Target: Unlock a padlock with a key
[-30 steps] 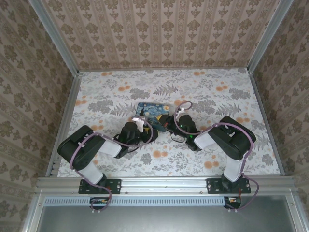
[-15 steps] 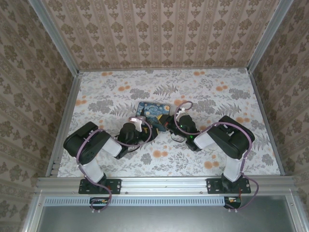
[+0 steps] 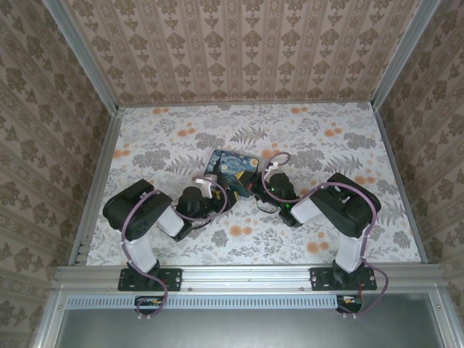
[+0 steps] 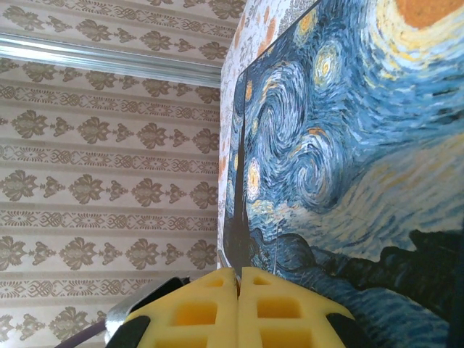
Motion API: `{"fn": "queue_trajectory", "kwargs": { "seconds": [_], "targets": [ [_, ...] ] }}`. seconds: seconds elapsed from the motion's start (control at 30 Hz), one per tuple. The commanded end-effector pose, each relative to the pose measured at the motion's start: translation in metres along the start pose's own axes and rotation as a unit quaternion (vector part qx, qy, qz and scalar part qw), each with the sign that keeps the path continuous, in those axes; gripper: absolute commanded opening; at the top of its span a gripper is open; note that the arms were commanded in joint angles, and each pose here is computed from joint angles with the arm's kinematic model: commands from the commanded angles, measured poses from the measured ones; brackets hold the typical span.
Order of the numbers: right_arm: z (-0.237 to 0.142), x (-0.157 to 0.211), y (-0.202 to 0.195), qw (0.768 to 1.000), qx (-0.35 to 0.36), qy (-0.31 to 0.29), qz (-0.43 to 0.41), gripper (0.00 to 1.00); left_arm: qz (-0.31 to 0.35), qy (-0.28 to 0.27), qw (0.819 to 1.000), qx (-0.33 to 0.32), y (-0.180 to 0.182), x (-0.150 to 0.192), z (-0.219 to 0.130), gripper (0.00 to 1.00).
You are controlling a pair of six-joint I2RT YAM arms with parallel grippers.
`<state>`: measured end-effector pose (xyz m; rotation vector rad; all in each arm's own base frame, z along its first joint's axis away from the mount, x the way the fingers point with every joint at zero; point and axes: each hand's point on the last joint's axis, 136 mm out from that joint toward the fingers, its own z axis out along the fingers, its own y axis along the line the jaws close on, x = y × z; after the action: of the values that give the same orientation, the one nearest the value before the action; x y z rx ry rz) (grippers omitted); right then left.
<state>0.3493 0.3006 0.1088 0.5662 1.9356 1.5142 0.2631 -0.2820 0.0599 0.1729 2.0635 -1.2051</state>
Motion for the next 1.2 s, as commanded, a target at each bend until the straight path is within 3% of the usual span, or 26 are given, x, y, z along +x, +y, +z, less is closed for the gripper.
{"fn": "queue_trajectory", "kwargs": {
  "seconds": [0.0, 0.2, 0.87, 1.17],
  "targets": [
    [-0.002, 0.005, -0.032, 0.999, 0.046, 0.003, 0.010, 0.00, -0.014, -0.010, 0.999, 0.033, -0.023, -0.011, -0.007, 0.58],
    [-0.002, 0.005, -0.035, 0.999, 0.049, 0.002, 0.013, 0.00, -0.017, -0.014, 0.999, 0.030, -0.026, -0.015, -0.007, 0.59],
    [-0.002, 0.005, -0.035, 0.999, 0.047, 0.001, 0.017, 0.00, -0.051, -0.001, 0.998, -0.033, 0.023, 0.007, 0.000, 0.65],
    [-0.004, 0.005, -0.036, 0.999, 0.050, 0.000, 0.016, 0.00, -0.058, 0.001, 0.997, -0.045, 0.032, 0.010, 0.003, 0.56]
  ]
}}
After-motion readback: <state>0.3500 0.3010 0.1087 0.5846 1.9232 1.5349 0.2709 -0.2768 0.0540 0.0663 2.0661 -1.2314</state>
